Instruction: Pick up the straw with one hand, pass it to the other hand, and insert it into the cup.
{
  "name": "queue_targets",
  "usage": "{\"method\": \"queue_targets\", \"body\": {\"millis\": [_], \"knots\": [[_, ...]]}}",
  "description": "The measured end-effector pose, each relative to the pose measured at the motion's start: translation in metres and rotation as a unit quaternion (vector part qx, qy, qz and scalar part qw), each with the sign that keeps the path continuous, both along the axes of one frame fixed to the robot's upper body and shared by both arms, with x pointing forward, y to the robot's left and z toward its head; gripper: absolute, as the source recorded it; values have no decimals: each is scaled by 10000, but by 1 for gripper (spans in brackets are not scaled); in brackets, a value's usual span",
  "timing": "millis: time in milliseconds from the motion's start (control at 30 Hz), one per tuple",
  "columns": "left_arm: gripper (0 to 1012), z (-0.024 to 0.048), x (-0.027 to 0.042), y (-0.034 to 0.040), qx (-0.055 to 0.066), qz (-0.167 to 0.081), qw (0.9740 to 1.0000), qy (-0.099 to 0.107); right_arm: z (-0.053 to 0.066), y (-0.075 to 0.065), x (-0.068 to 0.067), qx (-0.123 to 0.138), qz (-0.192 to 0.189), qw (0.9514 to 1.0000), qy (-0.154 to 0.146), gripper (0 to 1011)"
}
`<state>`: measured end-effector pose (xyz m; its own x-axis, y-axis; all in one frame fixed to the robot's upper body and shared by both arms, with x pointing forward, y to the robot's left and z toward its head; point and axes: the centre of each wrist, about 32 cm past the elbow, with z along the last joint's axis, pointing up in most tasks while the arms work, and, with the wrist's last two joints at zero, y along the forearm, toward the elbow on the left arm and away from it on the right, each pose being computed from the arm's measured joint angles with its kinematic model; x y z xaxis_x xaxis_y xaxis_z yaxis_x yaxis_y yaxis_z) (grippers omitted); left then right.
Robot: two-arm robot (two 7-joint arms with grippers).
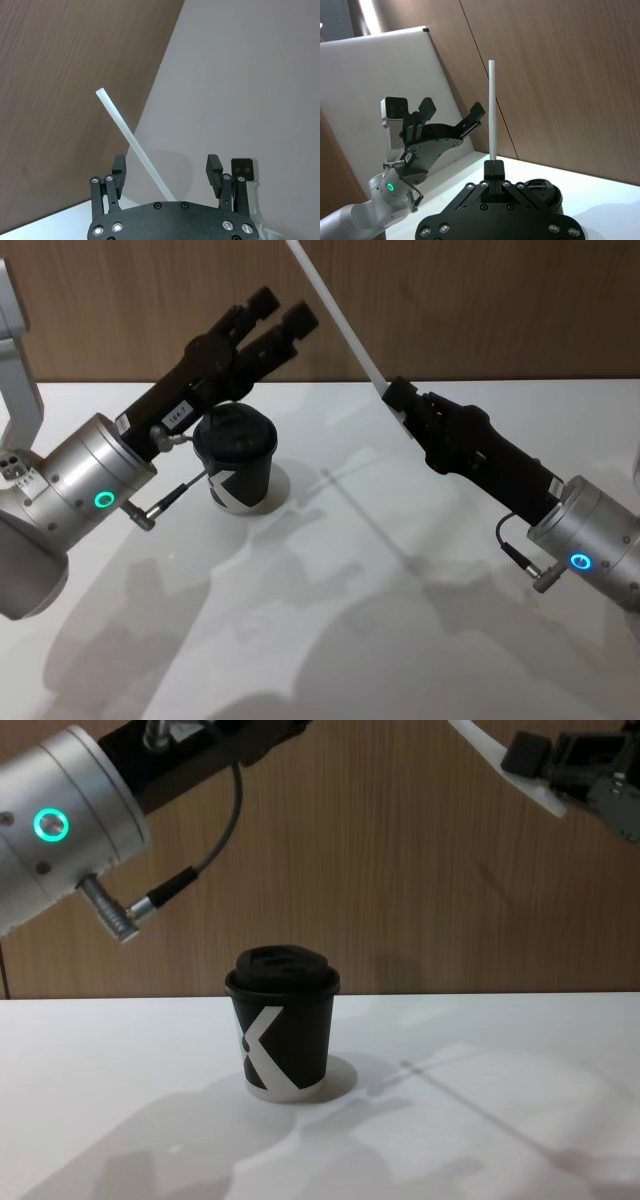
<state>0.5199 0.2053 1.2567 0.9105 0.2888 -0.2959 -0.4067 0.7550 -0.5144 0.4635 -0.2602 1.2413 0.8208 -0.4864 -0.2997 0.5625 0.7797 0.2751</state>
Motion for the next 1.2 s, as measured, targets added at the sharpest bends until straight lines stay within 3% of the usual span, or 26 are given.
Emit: {"method": "queue_targets", "body": {"millis": [233, 400, 1200], "knots": [[1002, 20, 65, -39, -201, -148, 9997, 73, -1, 2, -2, 0, 4, 10000, 2, 0], [1003, 30, 105, -65, -282, -214, 9993, 125, -1, 4, -3, 0, 8, 10000, 1, 0], [1003, 2, 381, -250, -374, -480, 9974, 387, 0, 5, -4, 0, 9, 10000, 0, 0]]}}
